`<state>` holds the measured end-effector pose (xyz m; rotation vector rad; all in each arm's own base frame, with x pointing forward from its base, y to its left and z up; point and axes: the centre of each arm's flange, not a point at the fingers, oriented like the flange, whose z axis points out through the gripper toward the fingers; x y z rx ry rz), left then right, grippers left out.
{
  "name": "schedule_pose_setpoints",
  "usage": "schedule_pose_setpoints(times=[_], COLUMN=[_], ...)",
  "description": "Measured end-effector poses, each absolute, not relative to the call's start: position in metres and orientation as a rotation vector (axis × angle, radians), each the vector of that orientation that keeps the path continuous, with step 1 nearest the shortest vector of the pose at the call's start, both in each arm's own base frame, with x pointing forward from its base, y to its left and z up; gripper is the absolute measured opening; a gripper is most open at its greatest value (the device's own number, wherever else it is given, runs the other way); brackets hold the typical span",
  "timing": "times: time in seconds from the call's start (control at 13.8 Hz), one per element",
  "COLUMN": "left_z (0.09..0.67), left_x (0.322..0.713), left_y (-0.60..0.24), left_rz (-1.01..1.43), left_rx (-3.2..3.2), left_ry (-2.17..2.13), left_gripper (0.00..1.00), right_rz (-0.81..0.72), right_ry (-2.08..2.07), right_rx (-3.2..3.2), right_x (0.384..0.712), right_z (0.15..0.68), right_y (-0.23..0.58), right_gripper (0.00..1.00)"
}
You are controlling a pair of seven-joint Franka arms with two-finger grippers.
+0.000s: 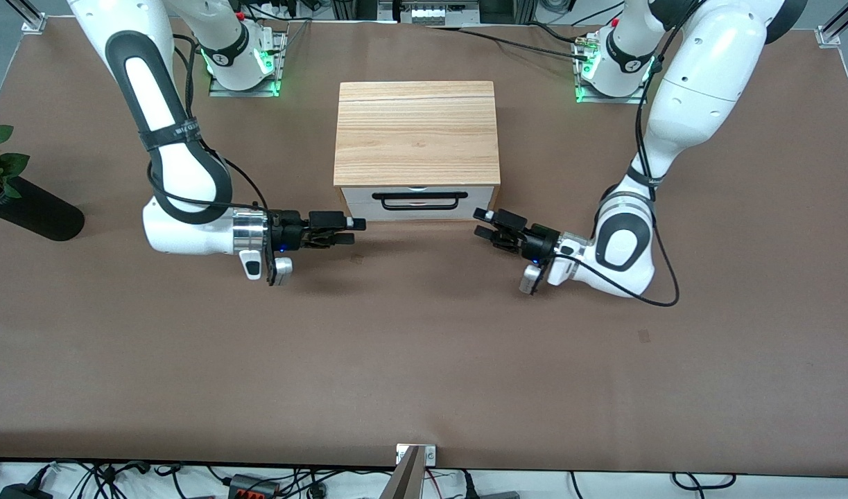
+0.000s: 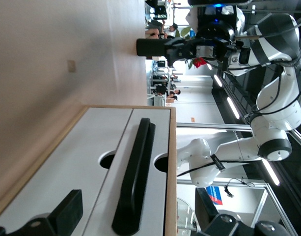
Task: Pull top drawer with both arms simultaneously
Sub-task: 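Close the left gripper on the handle while the right gripper grips it, then pull the black handle outward with both grippers to slide the drawer open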
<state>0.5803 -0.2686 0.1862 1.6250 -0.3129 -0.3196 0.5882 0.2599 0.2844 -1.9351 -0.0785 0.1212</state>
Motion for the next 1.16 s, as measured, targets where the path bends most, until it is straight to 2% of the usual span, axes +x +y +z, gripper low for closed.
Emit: schedule_pose_setpoints(times=[0.29, 0.51, 0.58, 0.65, 0.8, 0.87, 0.95, 1.02, 1.09, 1.16], left_z=[0.174, 0.161, 0.158, 0.157, 0.154, 0.153, 0.152, 0.15, 0.15, 0.148], left_x=[0.562, 0.553, 0.551, 0.549, 0.542, 0.539, 0.536, 0.533, 0.53, 0.529], left_y=[-0.287, -0.286, -0.286, -0.287, -0.294, -0.298, -0.301, -0.303, -0.305, -0.306], left_rz=[-0.34, -0.352, -0.355, -0.356, -0.363, -0.366, -0.368, -0.371, -0.375, -0.377], left_rx=[1.58, 1.572, 1.568, 1.559, 1.535, 1.526, 1.518, 1.512, 1.506, 1.505], left_ry=[-0.3, -0.279, -0.269, -0.254, -0.226, -0.215, -0.202, -0.193, -0.188, -0.182], left_gripper=[0.99, 0.97, 0.91, 0.91, 0.8, 0.8, 0.73, 0.67, 0.67, 0.61], right_rz=[0.057, 0.072, 0.086, 0.095, 0.089, 0.09, 0.096, 0.108, 0.119, 0.125], right_ry=[-0.075, -0.077, -0.083, -0.091, -0.112, -0.116, -0.118, -0.12, -0.121, -0.119], right_rx=[-1.815, -1.714, -1.691, -1.676, -1.666, -1.665, -1.66, -1.649, -1.64, -1.638], right_x=[0.568, 0.542, 0.535, 0.53, 0.523, 0.52, 0.517, 0.513, 0.509, 0.506], right_z=[0.243, 0.206, 0.199, 0.194, 0.19, 0.187, 0.185, 0.183, 0.18, 0.177], right_y=[0.284, 0.297, 0.296, 0.295, 0.294, 0.294, 0.293, 0.293, 0.294, 0.293], right_gripper=[1.0, 1.0, 1.0, 1.0, 1.0, 0.93, 0.93, 0.86, 0.72, 0.62])
